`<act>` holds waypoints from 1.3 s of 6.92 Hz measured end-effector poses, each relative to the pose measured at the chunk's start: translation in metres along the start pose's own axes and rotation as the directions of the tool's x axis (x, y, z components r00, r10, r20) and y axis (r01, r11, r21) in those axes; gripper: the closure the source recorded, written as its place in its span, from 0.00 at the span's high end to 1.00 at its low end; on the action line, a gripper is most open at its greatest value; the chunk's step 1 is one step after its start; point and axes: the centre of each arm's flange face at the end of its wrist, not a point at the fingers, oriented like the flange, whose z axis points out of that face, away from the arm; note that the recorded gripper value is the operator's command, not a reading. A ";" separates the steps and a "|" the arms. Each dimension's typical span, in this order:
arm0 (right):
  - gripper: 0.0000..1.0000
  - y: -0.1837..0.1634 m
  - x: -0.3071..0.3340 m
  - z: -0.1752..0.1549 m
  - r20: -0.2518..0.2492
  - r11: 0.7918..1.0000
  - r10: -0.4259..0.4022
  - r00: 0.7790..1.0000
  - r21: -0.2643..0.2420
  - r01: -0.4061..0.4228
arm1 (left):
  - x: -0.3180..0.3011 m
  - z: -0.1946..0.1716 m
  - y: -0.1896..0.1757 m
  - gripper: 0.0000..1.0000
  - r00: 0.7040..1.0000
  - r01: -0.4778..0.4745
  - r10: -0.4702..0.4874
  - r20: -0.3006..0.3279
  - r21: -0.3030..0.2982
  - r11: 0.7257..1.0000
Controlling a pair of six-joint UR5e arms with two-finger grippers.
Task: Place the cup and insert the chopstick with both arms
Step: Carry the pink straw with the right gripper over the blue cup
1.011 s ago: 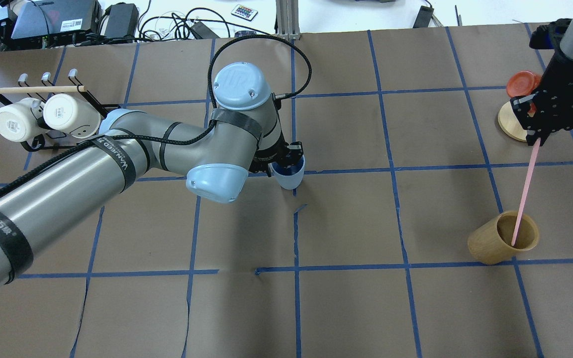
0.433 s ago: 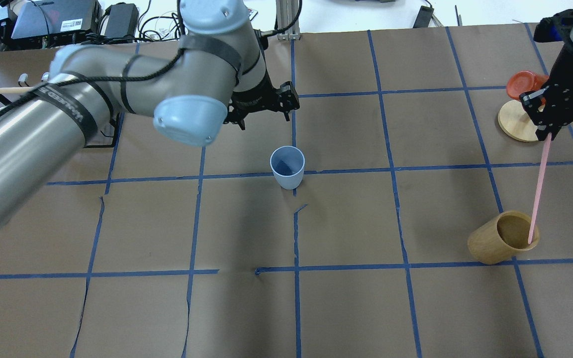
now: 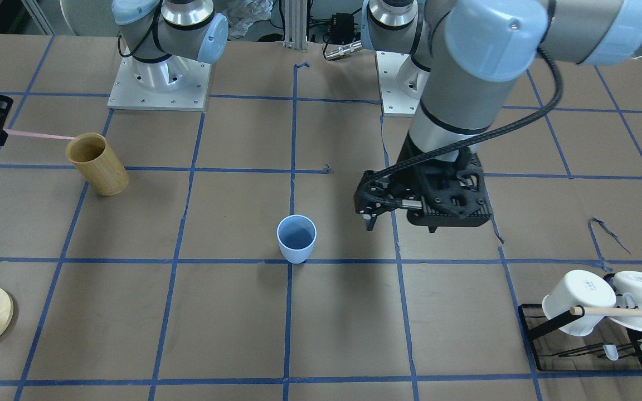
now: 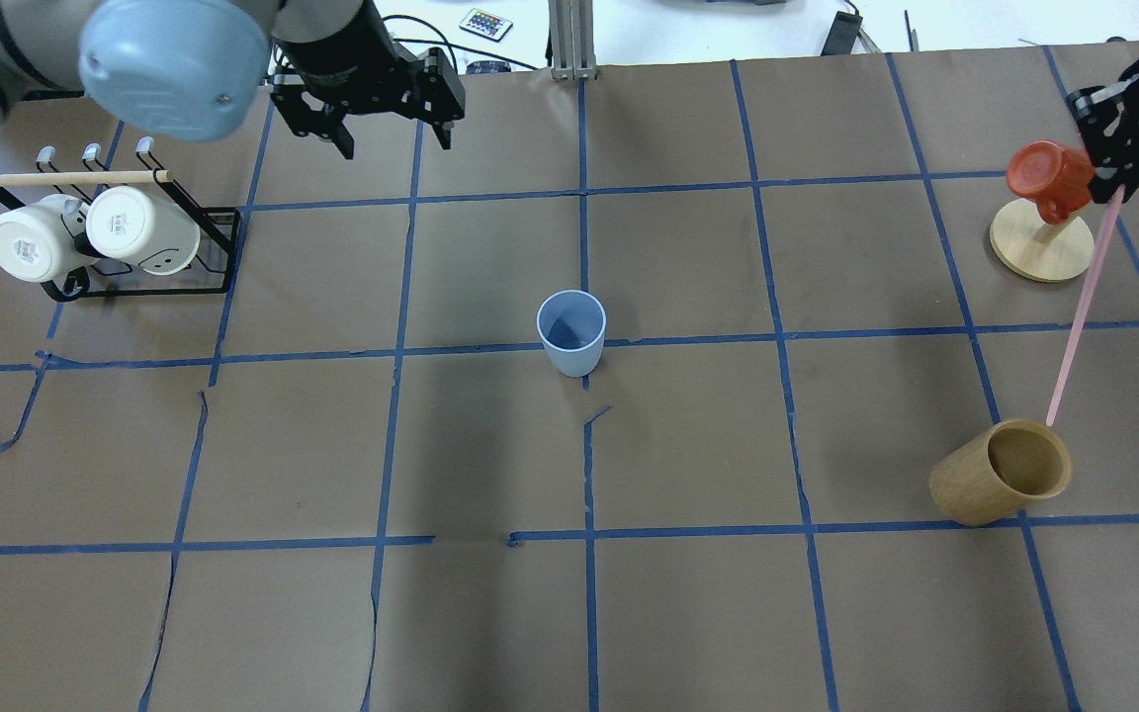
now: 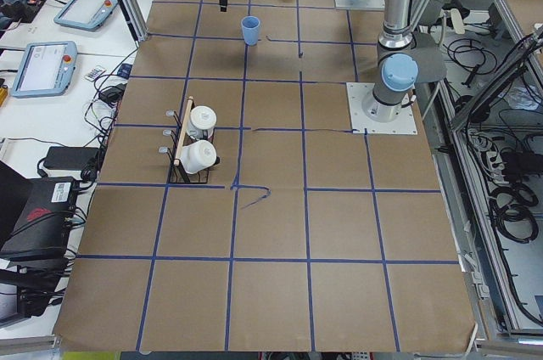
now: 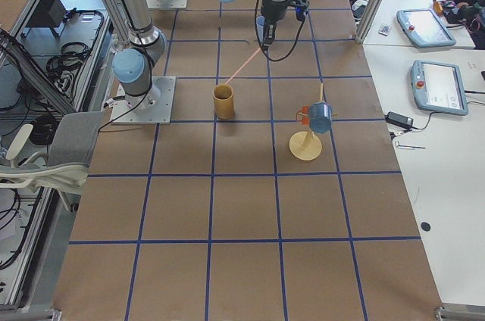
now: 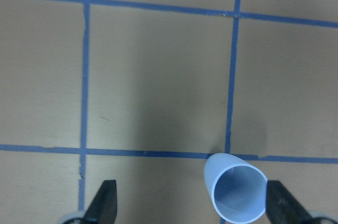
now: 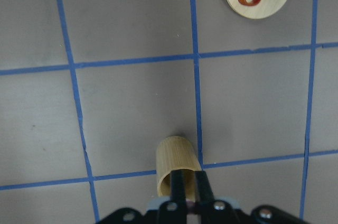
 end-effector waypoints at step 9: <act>0.00 0.024 -0.305 -0.056 0.142 0.899 -0.040 0.989 0.438 -0.026 | -0.060 -0.036 0.047 1.00 0.993 0.093 -0.089 0.071 -0.050 0.994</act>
